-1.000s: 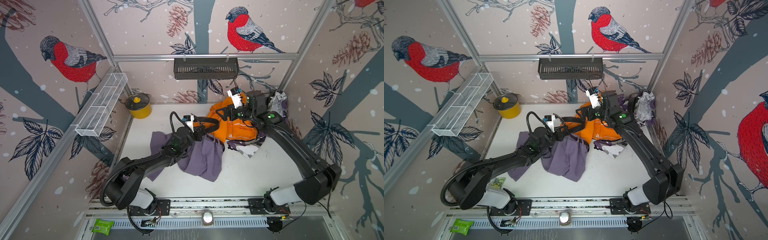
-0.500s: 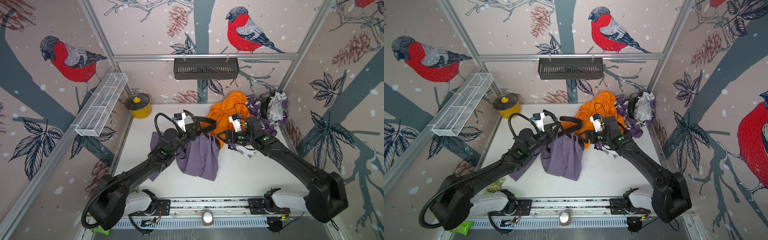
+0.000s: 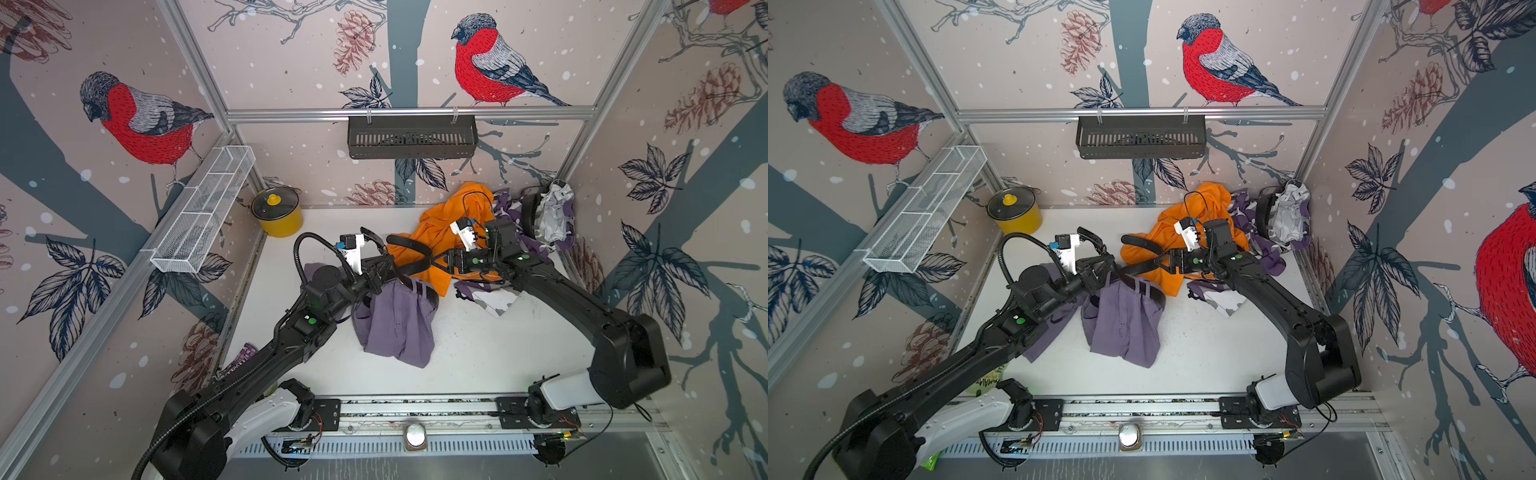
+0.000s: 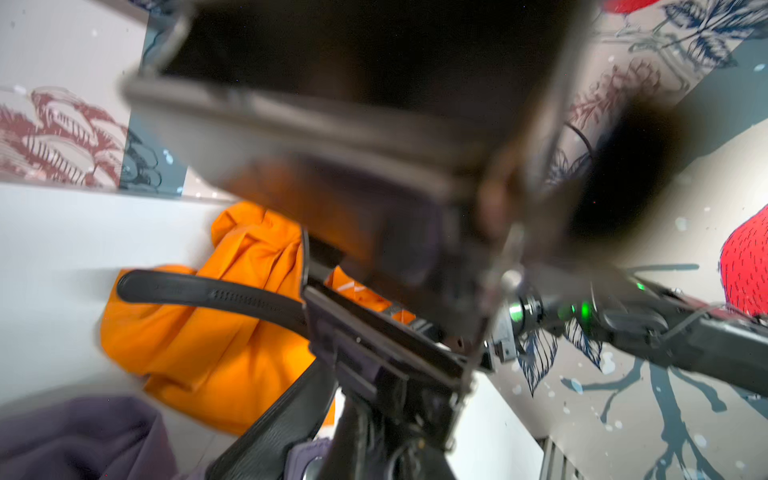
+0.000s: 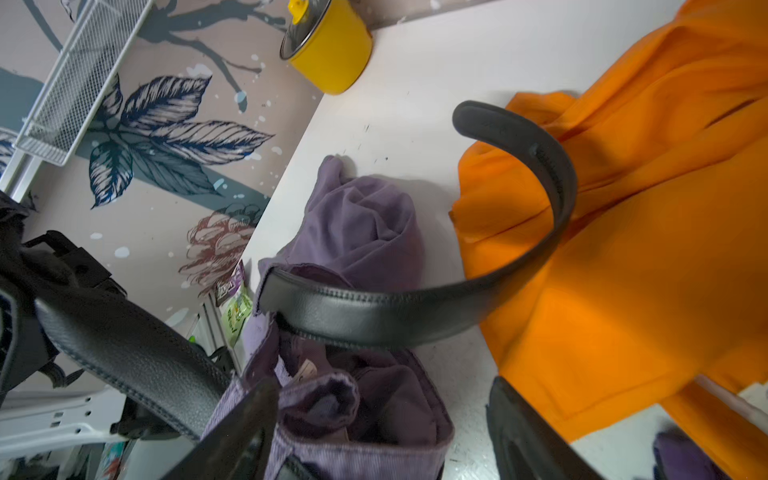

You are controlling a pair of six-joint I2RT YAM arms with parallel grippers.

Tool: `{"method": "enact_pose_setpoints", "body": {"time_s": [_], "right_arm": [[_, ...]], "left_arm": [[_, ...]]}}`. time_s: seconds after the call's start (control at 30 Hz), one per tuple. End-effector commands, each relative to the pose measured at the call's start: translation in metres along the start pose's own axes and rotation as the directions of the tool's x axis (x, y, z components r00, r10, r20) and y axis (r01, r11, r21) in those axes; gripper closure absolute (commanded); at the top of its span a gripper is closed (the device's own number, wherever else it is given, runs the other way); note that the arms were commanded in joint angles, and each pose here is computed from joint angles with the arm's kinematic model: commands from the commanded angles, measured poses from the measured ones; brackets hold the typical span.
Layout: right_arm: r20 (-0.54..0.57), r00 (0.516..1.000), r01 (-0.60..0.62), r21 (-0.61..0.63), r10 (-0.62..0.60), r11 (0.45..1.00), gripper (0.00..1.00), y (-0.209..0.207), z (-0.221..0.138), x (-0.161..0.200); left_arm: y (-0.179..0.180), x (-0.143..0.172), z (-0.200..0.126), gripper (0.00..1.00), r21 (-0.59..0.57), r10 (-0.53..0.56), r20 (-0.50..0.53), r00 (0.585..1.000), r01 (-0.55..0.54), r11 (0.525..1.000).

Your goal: Remove the belt from the trousers

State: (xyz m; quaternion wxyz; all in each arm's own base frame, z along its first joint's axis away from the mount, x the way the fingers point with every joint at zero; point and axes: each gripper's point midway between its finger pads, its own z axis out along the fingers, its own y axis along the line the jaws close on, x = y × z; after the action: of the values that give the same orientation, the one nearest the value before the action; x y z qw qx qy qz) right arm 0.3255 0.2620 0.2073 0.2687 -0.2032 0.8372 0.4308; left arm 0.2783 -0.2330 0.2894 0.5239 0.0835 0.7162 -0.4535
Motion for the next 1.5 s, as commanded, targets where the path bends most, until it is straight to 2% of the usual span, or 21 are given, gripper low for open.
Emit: {"method": "enact_pose_setpoints", "body": {"time_s": [0.0,0.13,0.23,0.5,0.83,1.0,1.27,1.47], "right_arm": [[-0.134,0.988,0.064,-0.1,-0.077,0.993,0.23,0.021,0.015,0.028],[-0.238,0.963,0.087,-0.159,-0.123,0.984,0.25,0.037,0.031,0.06],[-0.282,0.948,0.098,-0.18,-0.147,0.979,0.27,0.041,0.037,0.075],[-0.367,0.911,0.103,-0.24,-0.188,0.965,0.4,0.039,0.044,0.1],[-0.32,0.927,0.135,-0.208,-0.198,0.969,0.34,0.024,0.057,0.082],[-0.362,0.902,0.124,-0.308,-0.236,0.943,0.49,0.037,0.055,0.092],[-0.405,0.87,0.13,-0.358,-0.28,0.924,0.52,0.05,0.044,0.114],[-0.394,0.874,0.139,-0.355,-0.283,0.925,0.61,0.052,0.042,0.111]], "left_arm": [[0.014,0.033,-0.017,1.0,-0.053,-0.013,-0.107,0.994,0.008,0.999],[0.033,0.04,-0.038,1.0,-0.132,-0.023,-0.055,0.998,0.015,0.991],[0.037,0.036,-0.047,1.0,-0.15,-0.01,-0.004,1.0,0.009,0.989],[0.037,0.038,-0.05,1.0,-0.161,0.002,-0.021,1.0,-0.006,0.987],[0.039,0.04,-0.052,1.0,-0.162,-0.003,-0.022,1.0,0.0,0.987],[0.041,0.04,-0.054,1.0,-0.176,0.005,-0.02,1.0,-0.008,0.984],[0.047,0.043,-0.057,1.0,-0.199,0.001,-0.013,1.0,-0.003,0.98],[0.048,0.041,-0.057,1.0,-0.204,0.007,-0.009,1.0,-0.009,0.979]]}}
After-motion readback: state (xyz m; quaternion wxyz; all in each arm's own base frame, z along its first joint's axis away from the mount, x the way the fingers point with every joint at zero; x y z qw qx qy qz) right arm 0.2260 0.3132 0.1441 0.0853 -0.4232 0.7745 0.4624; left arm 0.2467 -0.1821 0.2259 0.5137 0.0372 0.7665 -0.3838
